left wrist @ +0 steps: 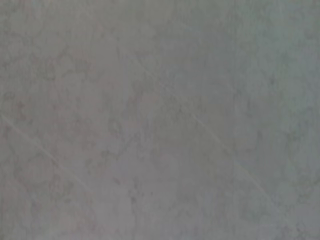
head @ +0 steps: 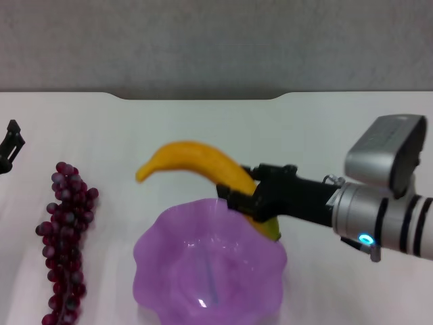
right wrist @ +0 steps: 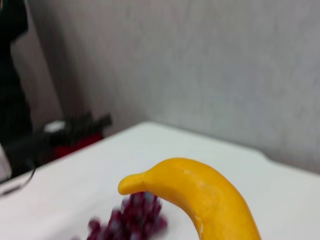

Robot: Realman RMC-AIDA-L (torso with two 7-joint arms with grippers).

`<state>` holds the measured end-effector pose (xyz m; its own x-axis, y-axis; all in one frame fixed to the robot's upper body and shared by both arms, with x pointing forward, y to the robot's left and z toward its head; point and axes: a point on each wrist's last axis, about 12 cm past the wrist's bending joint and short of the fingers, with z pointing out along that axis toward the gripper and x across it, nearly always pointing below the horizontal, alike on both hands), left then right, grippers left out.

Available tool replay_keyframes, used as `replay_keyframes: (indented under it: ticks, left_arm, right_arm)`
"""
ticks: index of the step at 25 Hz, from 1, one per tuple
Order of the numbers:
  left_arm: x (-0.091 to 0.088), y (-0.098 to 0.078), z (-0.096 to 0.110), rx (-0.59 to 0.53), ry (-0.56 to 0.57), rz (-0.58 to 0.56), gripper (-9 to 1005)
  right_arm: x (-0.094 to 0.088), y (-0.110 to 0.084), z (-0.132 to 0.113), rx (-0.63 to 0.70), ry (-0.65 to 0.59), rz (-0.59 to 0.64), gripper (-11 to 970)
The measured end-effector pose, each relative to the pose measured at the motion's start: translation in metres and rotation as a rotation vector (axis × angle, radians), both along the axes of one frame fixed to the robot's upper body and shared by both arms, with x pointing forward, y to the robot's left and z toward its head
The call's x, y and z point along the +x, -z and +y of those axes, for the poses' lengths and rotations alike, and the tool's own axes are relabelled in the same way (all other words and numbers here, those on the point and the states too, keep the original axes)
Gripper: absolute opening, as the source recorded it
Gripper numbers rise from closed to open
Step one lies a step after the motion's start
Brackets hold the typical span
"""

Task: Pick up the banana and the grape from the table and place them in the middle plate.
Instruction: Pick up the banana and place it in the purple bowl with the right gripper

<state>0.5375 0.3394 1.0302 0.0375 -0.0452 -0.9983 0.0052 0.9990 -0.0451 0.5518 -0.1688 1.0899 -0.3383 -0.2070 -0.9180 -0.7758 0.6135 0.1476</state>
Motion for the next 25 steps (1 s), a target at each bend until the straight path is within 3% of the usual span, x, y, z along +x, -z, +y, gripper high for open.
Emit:
replay_keyframes:
  ticks: [7,13,25]
  left_arm:
    - [0.000,0.000,0.001,0.001,-0.001,0.000,894]
    - [0.000,0.000,0.001,0.001,-0.001,0.000,894]
    - [0.001,-0.001,0.000,0.001,0.002,-0.004,893]
  right_arm:
    - [-0.017,-0.001,0.023,-0.139,-0.089,0.045,549]
    - [-0.029,-0.004,0.032,-0.223,-0.085,0.037,549]
    - [-0.027,0.010,0.027,-0.276,-0.087,0.147,548]
